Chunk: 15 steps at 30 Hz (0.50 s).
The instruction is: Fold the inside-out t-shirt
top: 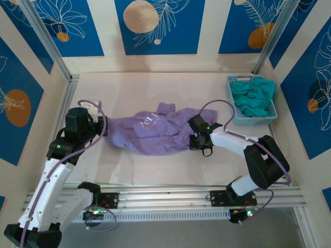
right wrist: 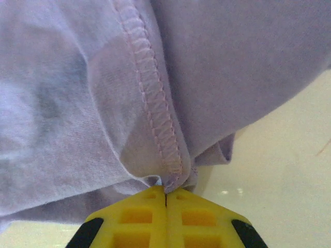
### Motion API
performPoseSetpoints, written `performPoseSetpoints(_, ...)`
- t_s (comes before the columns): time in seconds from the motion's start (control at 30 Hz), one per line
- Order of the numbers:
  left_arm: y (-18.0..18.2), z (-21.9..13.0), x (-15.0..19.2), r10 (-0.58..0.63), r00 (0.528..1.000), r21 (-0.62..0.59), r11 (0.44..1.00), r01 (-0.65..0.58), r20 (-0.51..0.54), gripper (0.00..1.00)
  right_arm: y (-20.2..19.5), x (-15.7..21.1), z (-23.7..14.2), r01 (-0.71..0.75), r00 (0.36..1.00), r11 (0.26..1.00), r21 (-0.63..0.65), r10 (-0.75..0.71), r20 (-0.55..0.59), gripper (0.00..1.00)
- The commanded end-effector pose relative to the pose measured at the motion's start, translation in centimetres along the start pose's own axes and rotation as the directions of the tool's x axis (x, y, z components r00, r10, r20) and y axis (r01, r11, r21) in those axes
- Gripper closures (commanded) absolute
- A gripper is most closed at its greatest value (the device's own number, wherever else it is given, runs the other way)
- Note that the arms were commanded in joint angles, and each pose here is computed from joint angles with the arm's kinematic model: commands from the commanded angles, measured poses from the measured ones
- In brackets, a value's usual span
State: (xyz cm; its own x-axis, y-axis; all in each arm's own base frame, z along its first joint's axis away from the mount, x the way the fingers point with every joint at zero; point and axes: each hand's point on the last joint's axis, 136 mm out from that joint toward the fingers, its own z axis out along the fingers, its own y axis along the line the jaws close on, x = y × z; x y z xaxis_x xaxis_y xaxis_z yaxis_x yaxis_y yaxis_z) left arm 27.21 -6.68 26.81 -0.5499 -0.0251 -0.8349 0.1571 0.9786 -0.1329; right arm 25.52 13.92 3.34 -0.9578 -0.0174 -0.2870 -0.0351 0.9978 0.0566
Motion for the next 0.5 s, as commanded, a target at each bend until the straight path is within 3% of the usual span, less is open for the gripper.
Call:
performPoseSetpoints(0.0,0.3,-1.5,-2.9,-0.021,0.997,-0.017,1.000,0.022,0.074,1.00,0.5,-2.9,-4.9,0.023,0.990,0.999,-0.047,-0.016,0.138,0.98)
performPoseSetpoints(0.23,1.3,-7.1,-9.8,0.006,0.968,-0.093,0.995,0.018,0.253,1.00,2.8,-5.3,-17.7,0.150,0.937,0.922,-0.356,-0.018,0.350,1.00)
performPoseSetpoints(0.37,2.5,-12.5,-13.9,0.035,0.920,-0.179,0.983,0.038,0.389,1.00,2.4,-5.7,-24.4,0.218,0.880,0.886,-0.409,0.003,0.476,1.00)
performPoseSetpoints(0.47,3.3,-15.8,-15.9,0.072,0.889,-0.249,0.967,0.049,0.452,1.00,1.4,-5.8,-27.5,0.217,0.850,0.884,-0.414,0.038,0.526,0.99)
